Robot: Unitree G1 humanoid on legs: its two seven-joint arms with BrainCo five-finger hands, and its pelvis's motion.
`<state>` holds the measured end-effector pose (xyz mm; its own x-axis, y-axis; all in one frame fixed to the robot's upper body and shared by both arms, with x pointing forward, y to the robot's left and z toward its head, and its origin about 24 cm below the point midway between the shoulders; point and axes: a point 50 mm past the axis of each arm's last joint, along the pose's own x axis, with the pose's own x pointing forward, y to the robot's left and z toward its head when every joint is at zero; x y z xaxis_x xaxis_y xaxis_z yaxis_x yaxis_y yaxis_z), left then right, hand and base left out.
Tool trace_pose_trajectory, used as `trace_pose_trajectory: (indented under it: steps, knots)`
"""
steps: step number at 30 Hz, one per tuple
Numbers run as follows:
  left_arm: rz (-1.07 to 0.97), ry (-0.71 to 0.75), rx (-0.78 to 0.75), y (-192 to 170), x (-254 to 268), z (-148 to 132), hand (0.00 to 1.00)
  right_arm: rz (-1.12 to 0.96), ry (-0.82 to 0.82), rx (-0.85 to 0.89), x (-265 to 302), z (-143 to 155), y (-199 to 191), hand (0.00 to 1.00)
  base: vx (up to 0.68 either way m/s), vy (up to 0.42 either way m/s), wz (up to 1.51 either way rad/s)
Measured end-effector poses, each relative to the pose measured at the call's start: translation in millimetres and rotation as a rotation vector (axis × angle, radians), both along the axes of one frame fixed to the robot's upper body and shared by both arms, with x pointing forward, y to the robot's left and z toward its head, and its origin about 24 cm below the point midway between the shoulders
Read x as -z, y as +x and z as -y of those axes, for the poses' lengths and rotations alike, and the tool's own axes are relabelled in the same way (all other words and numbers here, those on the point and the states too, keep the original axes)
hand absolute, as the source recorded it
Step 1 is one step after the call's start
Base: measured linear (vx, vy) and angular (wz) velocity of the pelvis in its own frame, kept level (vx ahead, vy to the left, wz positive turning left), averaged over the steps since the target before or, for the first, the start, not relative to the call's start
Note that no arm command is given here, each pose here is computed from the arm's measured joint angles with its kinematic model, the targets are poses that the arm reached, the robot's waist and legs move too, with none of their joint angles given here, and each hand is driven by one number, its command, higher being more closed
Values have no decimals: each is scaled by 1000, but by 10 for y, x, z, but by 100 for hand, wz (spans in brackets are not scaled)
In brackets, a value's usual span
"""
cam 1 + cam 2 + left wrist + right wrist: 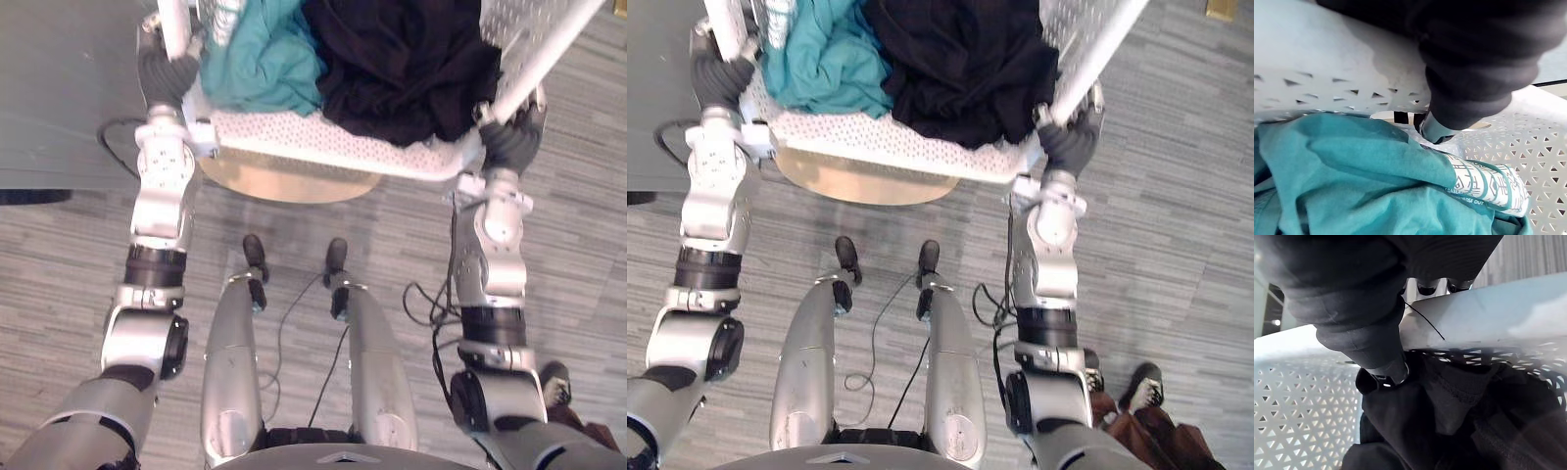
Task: Pick up the laundry basket with both hands and put the clothes into the washing machine.
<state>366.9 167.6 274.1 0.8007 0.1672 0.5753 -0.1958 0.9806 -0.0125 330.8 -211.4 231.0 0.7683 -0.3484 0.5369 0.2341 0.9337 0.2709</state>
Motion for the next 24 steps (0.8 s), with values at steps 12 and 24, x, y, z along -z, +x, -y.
trace_pose_trajectory:
  steps: [12, 24]
  knots:
    - [-77, 14, -54, 262, -289, -182, 100, -15, 56, -143, -414, -132, 432, 100, 17, -19, 0]
    - [-82, 65, -95, 333, -704, -268, 0, -44, 104, -308, -627, -150, 677, 0, -7, -15, 0]
